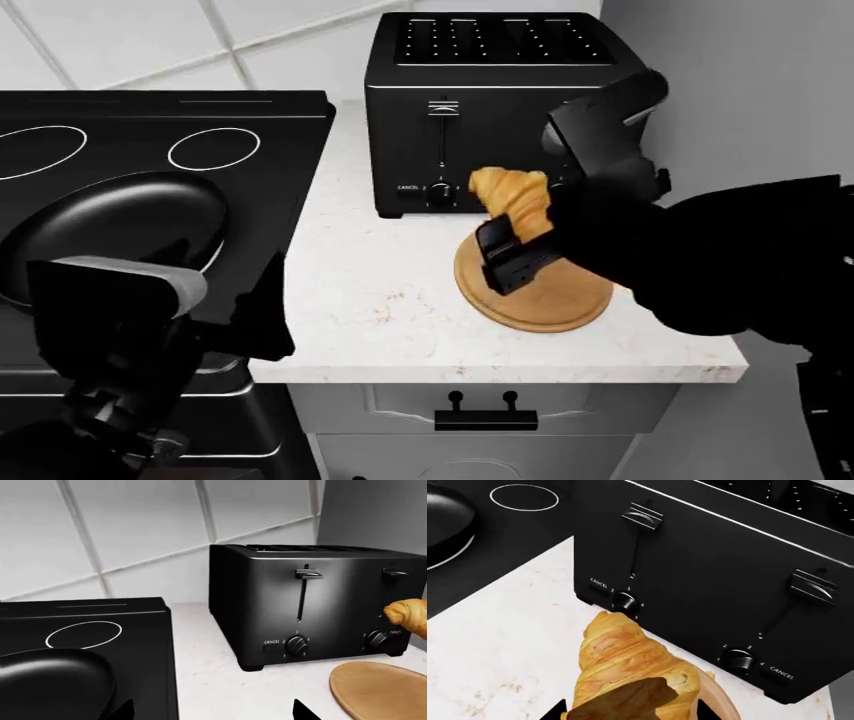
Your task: Pick the croissant and place it on the pan. Then turn on the stove to warm the croissant.
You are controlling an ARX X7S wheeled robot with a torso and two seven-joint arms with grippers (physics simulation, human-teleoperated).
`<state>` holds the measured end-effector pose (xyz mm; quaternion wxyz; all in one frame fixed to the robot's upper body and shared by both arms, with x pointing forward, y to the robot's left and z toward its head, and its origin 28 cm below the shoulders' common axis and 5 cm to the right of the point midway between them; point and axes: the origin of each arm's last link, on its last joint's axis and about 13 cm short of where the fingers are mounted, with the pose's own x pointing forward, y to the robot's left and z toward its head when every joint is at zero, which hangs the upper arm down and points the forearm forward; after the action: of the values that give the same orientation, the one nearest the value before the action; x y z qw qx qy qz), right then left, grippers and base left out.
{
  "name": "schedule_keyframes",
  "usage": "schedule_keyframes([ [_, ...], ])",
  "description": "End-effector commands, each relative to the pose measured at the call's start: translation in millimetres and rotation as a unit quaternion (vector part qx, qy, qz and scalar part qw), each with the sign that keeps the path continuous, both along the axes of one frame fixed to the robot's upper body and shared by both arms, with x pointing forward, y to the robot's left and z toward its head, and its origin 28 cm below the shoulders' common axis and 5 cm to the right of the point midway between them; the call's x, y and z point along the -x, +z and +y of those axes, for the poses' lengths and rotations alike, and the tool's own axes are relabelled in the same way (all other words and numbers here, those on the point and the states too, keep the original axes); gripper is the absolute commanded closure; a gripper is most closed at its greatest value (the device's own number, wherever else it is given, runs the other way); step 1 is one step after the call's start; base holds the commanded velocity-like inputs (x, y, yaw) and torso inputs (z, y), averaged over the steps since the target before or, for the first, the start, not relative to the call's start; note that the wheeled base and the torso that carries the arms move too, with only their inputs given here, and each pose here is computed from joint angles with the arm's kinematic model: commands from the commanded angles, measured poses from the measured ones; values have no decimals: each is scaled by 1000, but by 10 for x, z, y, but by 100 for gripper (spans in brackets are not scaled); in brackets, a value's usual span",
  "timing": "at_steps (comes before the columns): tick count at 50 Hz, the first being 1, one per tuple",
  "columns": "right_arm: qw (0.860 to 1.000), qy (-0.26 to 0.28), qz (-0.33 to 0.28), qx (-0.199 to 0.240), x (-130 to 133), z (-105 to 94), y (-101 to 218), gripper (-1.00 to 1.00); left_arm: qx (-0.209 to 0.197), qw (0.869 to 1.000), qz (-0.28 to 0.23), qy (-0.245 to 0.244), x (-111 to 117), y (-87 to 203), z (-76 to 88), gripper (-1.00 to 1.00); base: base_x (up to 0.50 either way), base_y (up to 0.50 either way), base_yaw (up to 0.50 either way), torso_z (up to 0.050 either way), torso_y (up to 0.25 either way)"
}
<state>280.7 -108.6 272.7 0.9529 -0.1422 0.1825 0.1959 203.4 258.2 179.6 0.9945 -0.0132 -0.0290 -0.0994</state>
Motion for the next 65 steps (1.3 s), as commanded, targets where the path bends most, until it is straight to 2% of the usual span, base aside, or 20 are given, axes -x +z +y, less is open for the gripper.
schedule_keyframes([
  [1, 998, 0, -49, -29, 166, -4, 61, 100, -4, 1000, -4, -6, 8, 32, -11, -100, 0, 0, 0, 0, 0],
  [7, 993, -14, -100, -54, 175, -10, 110, 100, -5, 1000, -5, -7, 5, 60, -19, -100, 0, 0, 0, 0, 0],
  [15, 987, -22, -133, -83, 246, -17, 148, 100, 4, 1000, 6, -1, 7, 147, -5, -100, 0, 0, 0, 0, 0],
  [31, 985, -14, -144, -89, 307, -19, 153, 100, -1, 1000, -6, 3, 52, 256, 4, -100, 0, 16, 0, 0, 0],
  [50, 986, -7, -140, -87, 315, -38, 152, 100, -7, 1000, -15, -2, 82, 285, -13, -100, 0, 500, 0, 0, 0],
  [65, 986, -4, -139, -88, 297, -61, 156, 100, -3, 1000, -27, -3, 196, 439, -13, -100, 0, 500, 0, 0, 0],
])
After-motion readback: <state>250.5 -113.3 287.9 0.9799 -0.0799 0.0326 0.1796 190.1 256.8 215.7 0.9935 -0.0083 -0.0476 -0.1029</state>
